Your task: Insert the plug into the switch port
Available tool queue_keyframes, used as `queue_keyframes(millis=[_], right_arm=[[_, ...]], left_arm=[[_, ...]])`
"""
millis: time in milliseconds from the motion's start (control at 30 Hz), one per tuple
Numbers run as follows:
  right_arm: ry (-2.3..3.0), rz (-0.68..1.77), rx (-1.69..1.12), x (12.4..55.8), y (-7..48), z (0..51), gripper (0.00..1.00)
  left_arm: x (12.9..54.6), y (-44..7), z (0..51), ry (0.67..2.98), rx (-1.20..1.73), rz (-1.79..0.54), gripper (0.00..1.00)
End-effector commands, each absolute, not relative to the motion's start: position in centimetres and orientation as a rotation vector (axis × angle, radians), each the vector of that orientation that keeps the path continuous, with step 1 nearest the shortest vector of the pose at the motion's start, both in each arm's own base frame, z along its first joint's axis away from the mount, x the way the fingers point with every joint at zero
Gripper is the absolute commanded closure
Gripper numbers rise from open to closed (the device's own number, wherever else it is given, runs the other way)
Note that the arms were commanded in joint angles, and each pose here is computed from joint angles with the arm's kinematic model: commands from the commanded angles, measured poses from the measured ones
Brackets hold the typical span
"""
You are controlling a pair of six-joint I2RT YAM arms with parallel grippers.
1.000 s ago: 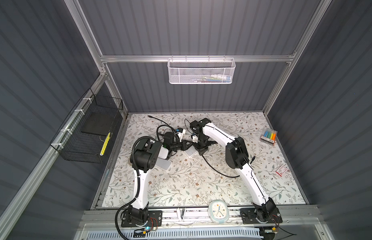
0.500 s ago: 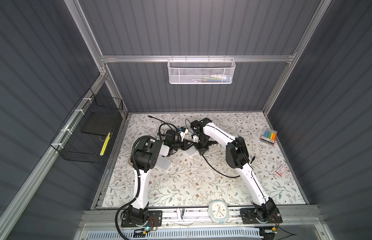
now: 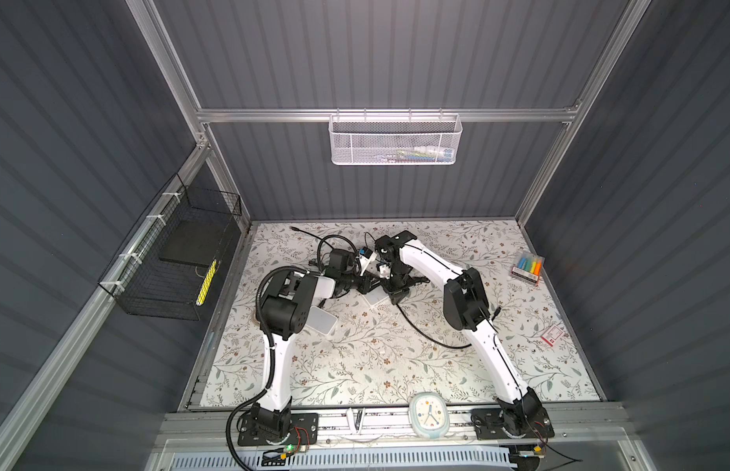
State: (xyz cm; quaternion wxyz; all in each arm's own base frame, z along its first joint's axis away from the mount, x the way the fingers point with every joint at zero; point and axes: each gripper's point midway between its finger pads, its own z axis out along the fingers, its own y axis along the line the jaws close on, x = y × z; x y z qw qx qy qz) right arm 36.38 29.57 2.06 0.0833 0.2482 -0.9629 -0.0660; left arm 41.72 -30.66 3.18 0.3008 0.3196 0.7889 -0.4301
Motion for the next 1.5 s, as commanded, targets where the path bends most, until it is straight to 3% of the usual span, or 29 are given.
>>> queue_keyframes(millis=[0,200,500,733,1000,1467], right_arm=[[-3.402,-0.687,0.983,49.2,38.2,8.8,1.0],[-3.429,-0.692,0.917,49.8,37.9,8.8,1.0],[-3.4,-0.619,0.918,48.5,36.8,7.8,1.0],[-3.393,-0.59,0.896,47.8,35.9,7.3,1.0],[-3.365,-0.617,0.938,47.3,36.2,7.3,1.0],[-3.15,-0.722,1.343,44.9,37.1,7.4,1.0]], left_arm=[[21.6,-32.4,-5.2,2.682,0.984,-1.656,0.79],[21.1,-32.4,-5.6,2.696,0.962,-1.646,0.77],[24.3,-30.9,-4.9,2.686,0.84,-1.496,0.55],[25.8,-28.3,-3.5,2.728,0.777,-1.346,0.56],[25.2,-28.3,-4.2,2.748,0.751,-1.37,0.62],[25.2,-30.0,-4.5,2.671,0.795,-1.481,0.62]])
